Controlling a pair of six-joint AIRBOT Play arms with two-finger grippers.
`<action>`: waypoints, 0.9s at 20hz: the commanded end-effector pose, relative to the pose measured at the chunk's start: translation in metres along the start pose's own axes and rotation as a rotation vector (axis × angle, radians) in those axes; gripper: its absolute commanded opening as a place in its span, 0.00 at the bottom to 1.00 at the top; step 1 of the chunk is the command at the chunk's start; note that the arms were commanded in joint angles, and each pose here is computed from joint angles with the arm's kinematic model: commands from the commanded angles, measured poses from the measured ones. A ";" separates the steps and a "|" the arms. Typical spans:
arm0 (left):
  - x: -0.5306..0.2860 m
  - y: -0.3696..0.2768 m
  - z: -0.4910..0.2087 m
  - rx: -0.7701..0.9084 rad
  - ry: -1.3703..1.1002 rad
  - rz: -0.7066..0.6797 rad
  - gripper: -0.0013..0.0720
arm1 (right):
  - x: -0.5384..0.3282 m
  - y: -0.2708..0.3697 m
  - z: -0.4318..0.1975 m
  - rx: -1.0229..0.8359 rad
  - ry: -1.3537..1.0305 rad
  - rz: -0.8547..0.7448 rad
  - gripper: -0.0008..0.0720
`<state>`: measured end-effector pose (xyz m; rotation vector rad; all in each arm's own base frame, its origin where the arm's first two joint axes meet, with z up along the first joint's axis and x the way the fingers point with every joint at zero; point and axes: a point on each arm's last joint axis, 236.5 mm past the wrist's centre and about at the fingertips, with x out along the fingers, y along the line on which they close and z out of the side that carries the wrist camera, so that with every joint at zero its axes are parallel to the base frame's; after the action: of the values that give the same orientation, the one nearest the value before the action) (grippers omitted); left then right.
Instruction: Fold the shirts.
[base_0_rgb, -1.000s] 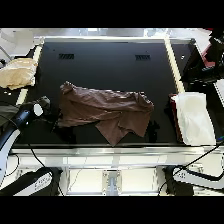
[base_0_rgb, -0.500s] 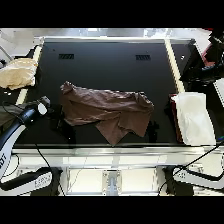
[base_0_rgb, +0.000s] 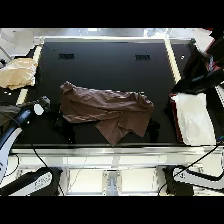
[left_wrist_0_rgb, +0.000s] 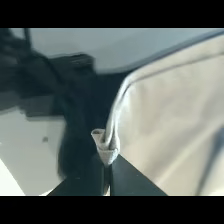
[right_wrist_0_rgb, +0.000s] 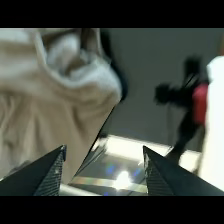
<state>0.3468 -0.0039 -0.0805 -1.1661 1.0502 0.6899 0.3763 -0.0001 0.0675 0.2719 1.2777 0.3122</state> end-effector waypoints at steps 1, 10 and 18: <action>-0.019 -0.009 0.016 0.120 -0.047 -0.052 0.03 | 0.078 0.000 -0.042 0.077 0.053 0.092 0.72; -0.024 -0.012 0.016 0.214 -0.056 -0.064 0.03 | 0.191 0.000 -0.054 -0.021 0.031 0.013 0.67; -0.026 -0.015 0.018 0.215 -0.065 -0.078 0.03 | 0.179 0.004 -0.001 -0.066 -0.099 -0.012 0.04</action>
<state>0.3528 0.0099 -0.0529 -0.9892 1.0062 0.5435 0.4024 0.0668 -0.1078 0.2233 1.2209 0.3117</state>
